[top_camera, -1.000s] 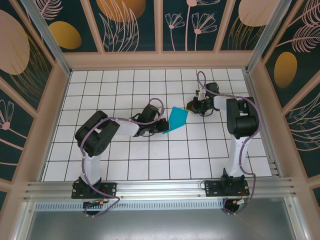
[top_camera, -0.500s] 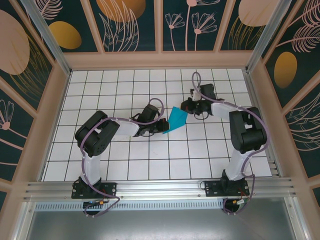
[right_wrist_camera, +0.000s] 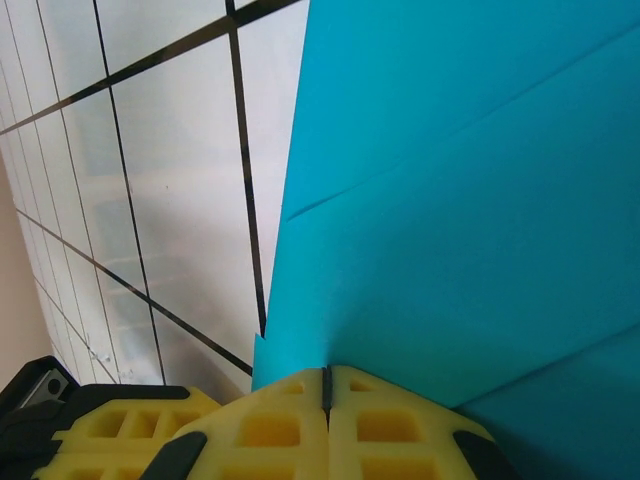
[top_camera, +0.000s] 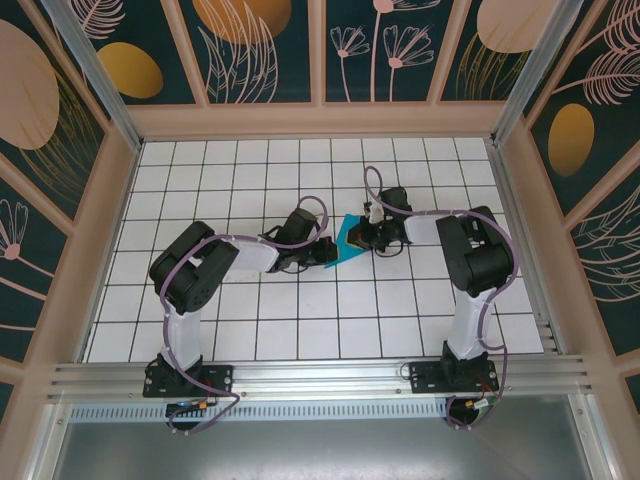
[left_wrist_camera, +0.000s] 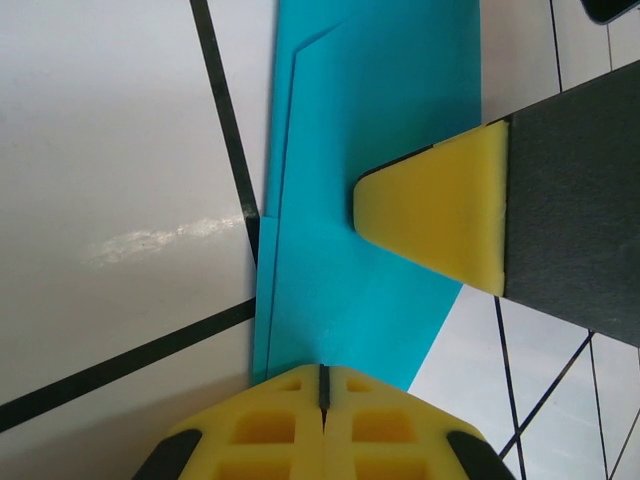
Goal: Fold a paper plane with a square sheet of paper (pick it up from the middle)
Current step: Fourth fold the wing at the center of the table.
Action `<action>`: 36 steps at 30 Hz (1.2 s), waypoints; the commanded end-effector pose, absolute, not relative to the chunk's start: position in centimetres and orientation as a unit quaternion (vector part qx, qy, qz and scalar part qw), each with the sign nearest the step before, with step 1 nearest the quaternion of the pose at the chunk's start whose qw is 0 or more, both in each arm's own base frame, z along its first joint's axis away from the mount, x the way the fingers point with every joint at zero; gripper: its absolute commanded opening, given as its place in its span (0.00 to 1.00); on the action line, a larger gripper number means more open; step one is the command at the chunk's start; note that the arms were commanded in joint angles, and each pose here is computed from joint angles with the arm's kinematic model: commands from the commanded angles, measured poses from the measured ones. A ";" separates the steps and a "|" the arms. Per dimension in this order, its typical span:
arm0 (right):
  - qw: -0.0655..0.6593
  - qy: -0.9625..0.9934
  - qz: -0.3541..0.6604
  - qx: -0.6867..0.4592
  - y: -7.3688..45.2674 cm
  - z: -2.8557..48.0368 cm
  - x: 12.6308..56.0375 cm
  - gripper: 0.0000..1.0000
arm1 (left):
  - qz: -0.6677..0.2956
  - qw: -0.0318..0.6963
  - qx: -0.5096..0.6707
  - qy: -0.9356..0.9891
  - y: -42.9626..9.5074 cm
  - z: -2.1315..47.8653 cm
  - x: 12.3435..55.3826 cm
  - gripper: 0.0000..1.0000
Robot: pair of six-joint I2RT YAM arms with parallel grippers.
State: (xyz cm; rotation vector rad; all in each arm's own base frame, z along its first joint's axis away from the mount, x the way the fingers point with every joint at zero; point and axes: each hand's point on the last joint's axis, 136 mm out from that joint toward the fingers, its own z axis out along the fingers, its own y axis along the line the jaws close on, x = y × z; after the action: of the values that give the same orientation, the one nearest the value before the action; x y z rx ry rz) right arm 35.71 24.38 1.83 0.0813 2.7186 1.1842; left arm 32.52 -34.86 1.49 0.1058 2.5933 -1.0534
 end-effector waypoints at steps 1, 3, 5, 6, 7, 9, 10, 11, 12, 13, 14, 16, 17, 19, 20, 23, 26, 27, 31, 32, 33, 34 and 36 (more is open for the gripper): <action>0.066 0.928 0.365 0.040 23.2 -0.6 34.8 0.03 | -0.289 0.097 0.027 0.952 -31.6 -2.7 29.3 0.03; 0.060 0.935 0.348 0.045 22.6 -1.3 34.6 0.03 | -0.307 0.111 0.038 0.944 -32.5 -1.1 30.1 0.04; 0.055 0.939 0.338 0.047 22.2 -1.8 34.4 0.03 | -0.337 0.131 0.052 0.931 -33.9 1.4 31.0 0.07; 0.052 0.940 0.334 0.047 22.1 -2.0 34.2 0.03 | -0.353 0.141 0.059 0.923 -34.6 2.6 31.4 0.09; 0.049 0.940 0.333 0.046 22.1 -2.2 34.1 0.03 | -0.366 0.152 0.065 0.916 -35.1 3.8 31.9 0.12; 0.047 0.941 0.331 0.048 21.9 -2.4 34.0 0.03 | -0.384 0.173 0.079 0.904 -36.0 5.7 32.8 0.14; 0.046 0.942 0.330 0.049 21.9 -2.5 33.9 0.03 | -0.386 0.179 0.085 0.901 -36.3 6.1 33.1 0.14; 0.044 0.942 0.328 0.051 21.8 -2.7 33.9 0.02 | -0.386 0.185 0.091 0.899 -36.5 6.3 33.4 0.14; 0.043 0.943 0.325 0.056 21.6 -2.8 33.9 0.02 | -0.384 0.188 0.096 0.899 -36.7 6.2 33.7 0.14; 0.044 0.943 0.324 0.059 21.5 -2.8 34.0 0.02 | -0.382 0.188 0.099 0.899 -36.8 6.0 33.8 0.13; 0.044 0.943 0.325 0.059 21.5 -2.8 33.9 0.02 | -0.380 0.187 0.102 0.900 -36.9 5.7 33.9 0.13; 0.043 0.943 0.325 0.062 21.5 -2.9 33.9 0.02 | -0.383 0.180 0.108 0.900 -37.2 5.1 33.8 0.12; 0.042 0.943 0.325 0.062 21.5 -2.9 33.8 0.02 | -0.384 0.173 0.110 0.900 -37.3 4.8 33.7 0.11; 0.038 0.943 0.325 0.065 21.5 -3.1 33.8 0.02 | -0.386 0.164 0.111 0.901 -37.4 4.2 33.4 0.10; 0.037 0.942 0.326 0.065 21.5 -3.1 33.8 0.02 | -0.384 0.160 0.111 0.903 -37.3 3.9 33.3 0.10; 0.033 0.942 0.327 0.068 21.5 -3.3 33.6 0.02 | -0.379 0.145 0.111 0.907 -37.1 2.9 32.8 0.08; 0.030 0.942 0.327 0.070 21.6 -3.5 33.6 0.02 | -0.369 0.137 0.106 0.913 -36.6 1.8 32.5 0.07; 0.029 0.942 0.327 0.071 21.5 -3.5 33.5 0.02 | -0.364 0.135 0.105 0.916 -36.4 1.4 32.5 0.07; 0.027 0.943 0.323 0.072 21.4 -3.7 33.4 0.02 | -0.351 0.126 0.104 0.922 -36.0 0.2 32.1 0.06; 0.025 0.944 0.320 0.073 21.4 -3.8 33.4 0.02 | -0.345 0.124 0.105 0.924 -35.7 -0.2 32.0 0.07; 0.023 0.946 0.316 0.075 21.2 -4.0 33.3 0.02 | -0.339 0.121 0.108 0.927 -35.4 -0.5 31.7 0.07; 0.022 0.947 0.310 0.078 21.0 -4.2 33.3 0.02 | -0.334 0.119 0.110 0.928 -35.1 -0.7 31.5 0.07; 0.016 0.952 0.295 0.083 20.6 -4.7 33.2 0.02 | -0.327 0.111 0.120 0.931 -34.6 -1.2 30.7 0.07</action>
State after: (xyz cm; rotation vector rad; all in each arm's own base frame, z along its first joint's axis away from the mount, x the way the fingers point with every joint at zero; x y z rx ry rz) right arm 35.72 24.21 1.48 0.0890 2.7400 1.1995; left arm 32.78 -36.57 1.70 0.3151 2.6252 -1.0513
